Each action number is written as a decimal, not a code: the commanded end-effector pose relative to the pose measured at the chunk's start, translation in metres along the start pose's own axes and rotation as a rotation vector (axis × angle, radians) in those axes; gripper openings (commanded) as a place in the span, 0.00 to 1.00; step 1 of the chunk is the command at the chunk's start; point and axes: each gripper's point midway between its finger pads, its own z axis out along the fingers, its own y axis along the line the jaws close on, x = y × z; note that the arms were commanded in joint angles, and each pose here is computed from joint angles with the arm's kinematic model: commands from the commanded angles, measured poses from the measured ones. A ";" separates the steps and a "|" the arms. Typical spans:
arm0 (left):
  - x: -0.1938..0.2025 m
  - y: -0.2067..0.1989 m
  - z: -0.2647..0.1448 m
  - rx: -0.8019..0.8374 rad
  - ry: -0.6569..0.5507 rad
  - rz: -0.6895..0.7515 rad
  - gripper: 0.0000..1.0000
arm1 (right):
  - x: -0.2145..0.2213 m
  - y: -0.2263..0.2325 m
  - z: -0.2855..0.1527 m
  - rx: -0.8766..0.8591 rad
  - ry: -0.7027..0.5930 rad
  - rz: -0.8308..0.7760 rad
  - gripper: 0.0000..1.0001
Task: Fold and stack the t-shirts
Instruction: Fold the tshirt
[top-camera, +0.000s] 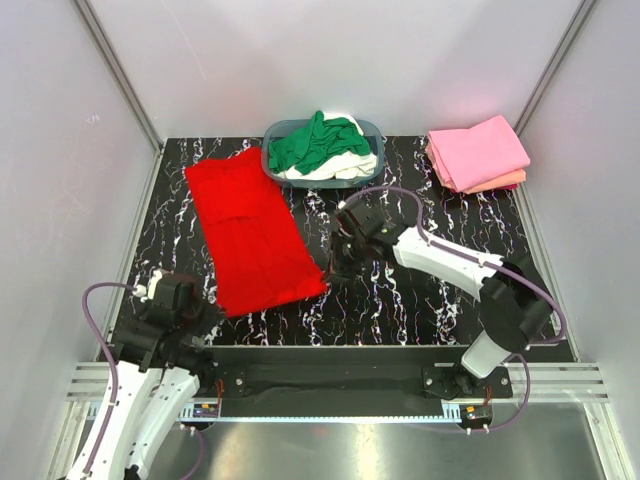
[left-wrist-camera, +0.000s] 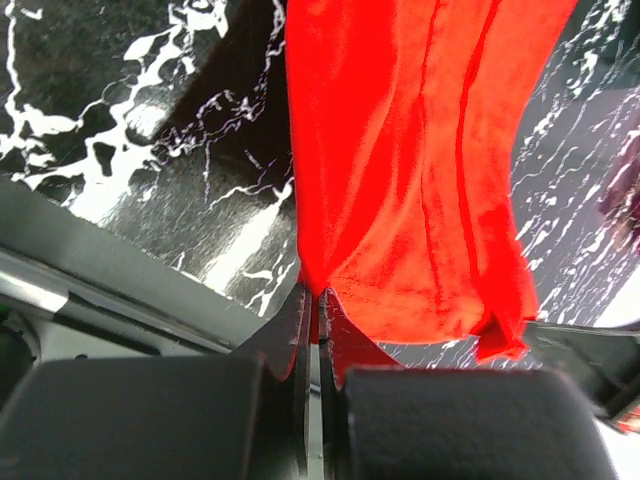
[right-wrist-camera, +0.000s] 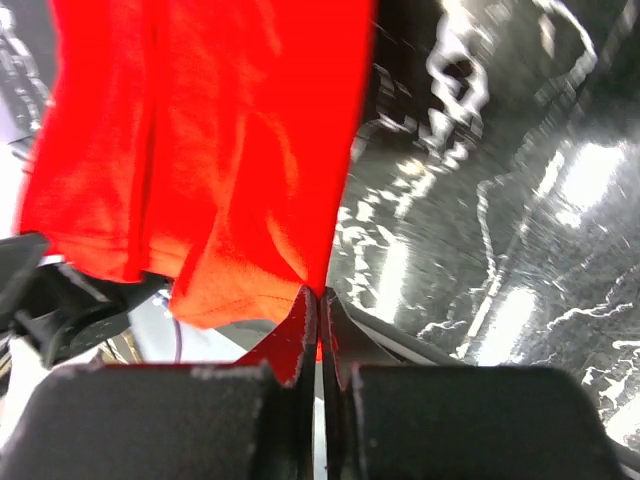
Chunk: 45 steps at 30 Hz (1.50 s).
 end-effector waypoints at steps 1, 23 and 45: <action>-0.005 -0.010 -0.008 0.010 -0.001 0.041 0.00 | -0.029 0.019 -0.012 0.009 -0.040 -0.072 0.00; -0.095 -0.082 0.072 -0.115 -0.079 0.174 0.00 | -0.164 0.068 0.044 -0.087 0.056 -0.159 0.00; -0.167 -0.094 0.151 -0.230 -0.057 0.179 0.00 | -0.239 0.073 0.095 -0.262 -0.065 -0.143 0.06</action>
